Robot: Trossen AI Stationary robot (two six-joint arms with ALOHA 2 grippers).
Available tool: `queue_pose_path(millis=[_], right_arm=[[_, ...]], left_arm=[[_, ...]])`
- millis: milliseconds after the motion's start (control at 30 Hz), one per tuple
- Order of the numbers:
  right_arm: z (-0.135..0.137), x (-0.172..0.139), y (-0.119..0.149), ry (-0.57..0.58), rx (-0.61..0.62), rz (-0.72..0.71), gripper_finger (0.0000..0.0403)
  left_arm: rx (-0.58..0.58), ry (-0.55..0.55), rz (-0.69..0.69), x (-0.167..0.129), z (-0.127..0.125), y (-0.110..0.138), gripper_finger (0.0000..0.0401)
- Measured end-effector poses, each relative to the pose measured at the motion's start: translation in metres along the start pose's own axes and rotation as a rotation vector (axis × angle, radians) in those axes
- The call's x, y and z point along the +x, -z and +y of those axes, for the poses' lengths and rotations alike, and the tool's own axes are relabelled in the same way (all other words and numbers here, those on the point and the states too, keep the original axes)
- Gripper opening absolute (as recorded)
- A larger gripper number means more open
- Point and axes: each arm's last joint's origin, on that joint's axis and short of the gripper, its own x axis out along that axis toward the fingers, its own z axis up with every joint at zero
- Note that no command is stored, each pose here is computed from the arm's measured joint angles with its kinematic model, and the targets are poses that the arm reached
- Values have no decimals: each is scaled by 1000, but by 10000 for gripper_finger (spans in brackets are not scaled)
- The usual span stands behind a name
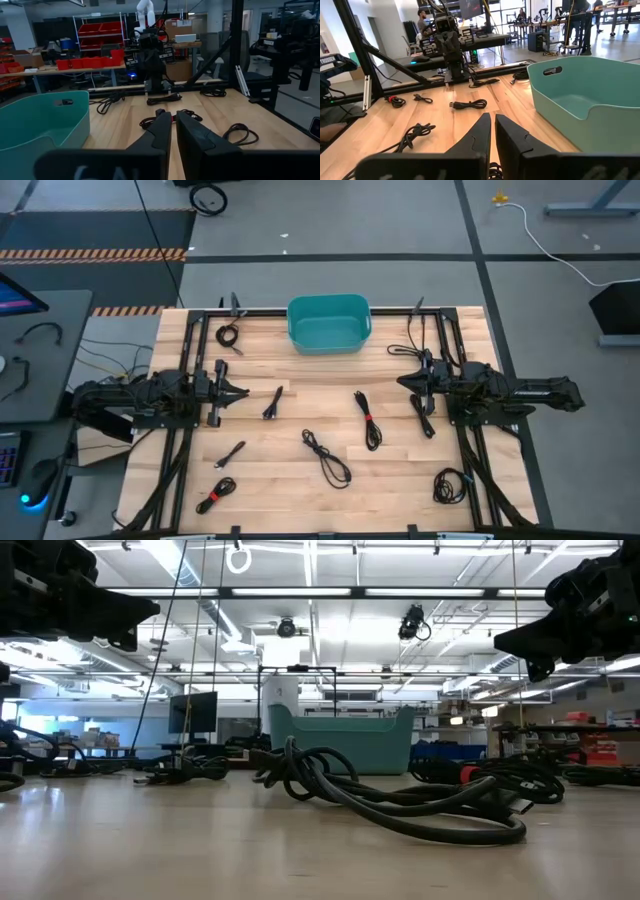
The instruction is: Pick and place USB-C Cables
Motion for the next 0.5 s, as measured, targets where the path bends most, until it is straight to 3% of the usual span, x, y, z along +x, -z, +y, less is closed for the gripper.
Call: queue_pose_path(millis=[367, 500], right_arm=[[0, 0, 0, 0, 0, 0, 30], [0, 0, 0, 0, 0, 0, 30]], left_arm=[[2, -1, -18, 0, 0, -2, 38], [-60, 0, -26, 0, 0, -3, 36]])
